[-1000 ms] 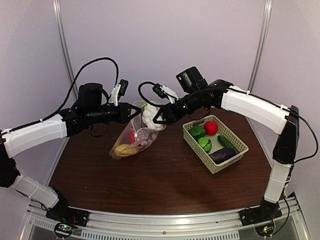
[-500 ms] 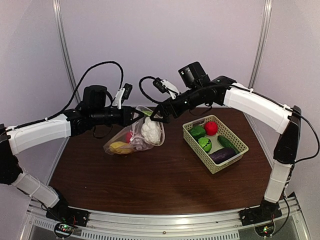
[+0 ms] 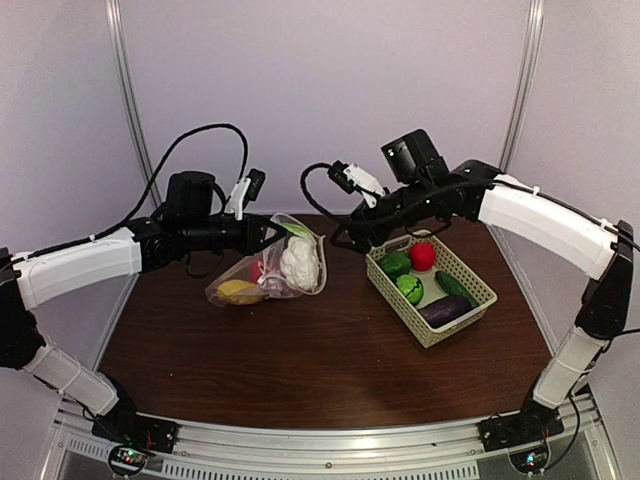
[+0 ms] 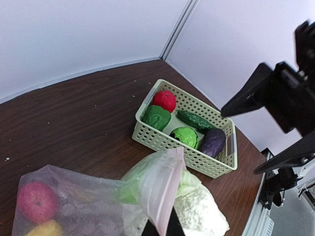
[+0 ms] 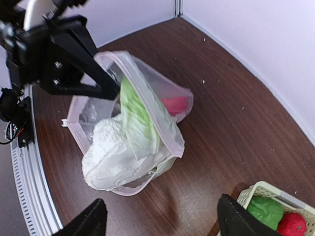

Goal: Place the food in the zip-top bag and seal the zipper
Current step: Place the fake vegetable in the zipper food storage bag, then adjust the zipper food storage bag at the center of the board.

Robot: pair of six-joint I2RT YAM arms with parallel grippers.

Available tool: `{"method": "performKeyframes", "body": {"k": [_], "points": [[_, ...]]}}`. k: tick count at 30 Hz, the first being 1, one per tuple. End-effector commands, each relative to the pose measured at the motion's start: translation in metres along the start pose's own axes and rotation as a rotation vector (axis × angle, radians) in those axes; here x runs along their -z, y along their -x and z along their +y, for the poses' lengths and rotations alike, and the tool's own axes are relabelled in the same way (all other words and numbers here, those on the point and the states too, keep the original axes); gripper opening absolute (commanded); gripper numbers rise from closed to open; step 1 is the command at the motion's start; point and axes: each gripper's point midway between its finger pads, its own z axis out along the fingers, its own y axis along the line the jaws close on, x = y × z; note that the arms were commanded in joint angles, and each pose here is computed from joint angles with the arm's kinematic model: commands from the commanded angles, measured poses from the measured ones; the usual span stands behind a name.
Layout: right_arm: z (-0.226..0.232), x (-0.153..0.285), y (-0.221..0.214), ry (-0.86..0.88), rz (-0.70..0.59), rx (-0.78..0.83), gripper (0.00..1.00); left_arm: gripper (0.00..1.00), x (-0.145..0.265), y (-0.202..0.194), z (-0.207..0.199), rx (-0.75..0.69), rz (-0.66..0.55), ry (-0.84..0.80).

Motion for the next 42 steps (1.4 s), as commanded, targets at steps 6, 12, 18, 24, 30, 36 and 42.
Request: {"method": "performKeyframes", "body": {"k": [6,12,18,24,30,36,42], "points": [[-0.001,-0.050,-0.046,0.027,0.124,-0.113,0.69,0.00,0.011,0.028,-0.012,-0.040,-0.089,-0.024],[0.003,-0.073,-0.048,0.079,0.143,-0.183,0.65,0.00,0.012,0.026,-0.013,-0.036,-0.084,-0.032],[0.006,-0.090,-0.048,0.116,0.160,-0.218,0.35,0.00,0.015,0.027,-0.012,-0.040,-0.092,-0.023],[0.008,-0.077,-0.033,0.122,0.134,-0.198,0.00,0.00,0.016,0.033,-0.010,-0.033,-0.132,-0.011],[0.003,-0.012,0.044,0.070,-0.053,-0.104,0.00,0.00,0.016,0.043,0.004,-0.069,-0.021,0.127],[-0.017,-0.014,0.044,0.036,-0.029,-0.078,0.00,0.00,0.034,0.065,0.020,-0.098,-0.089,0.272],[-0.022,0.000,0.057,0.017,-0.057,-0.047,0.00,0.00,0.044,0.082,0.017,-0.150,-0.130,0.374]]}}
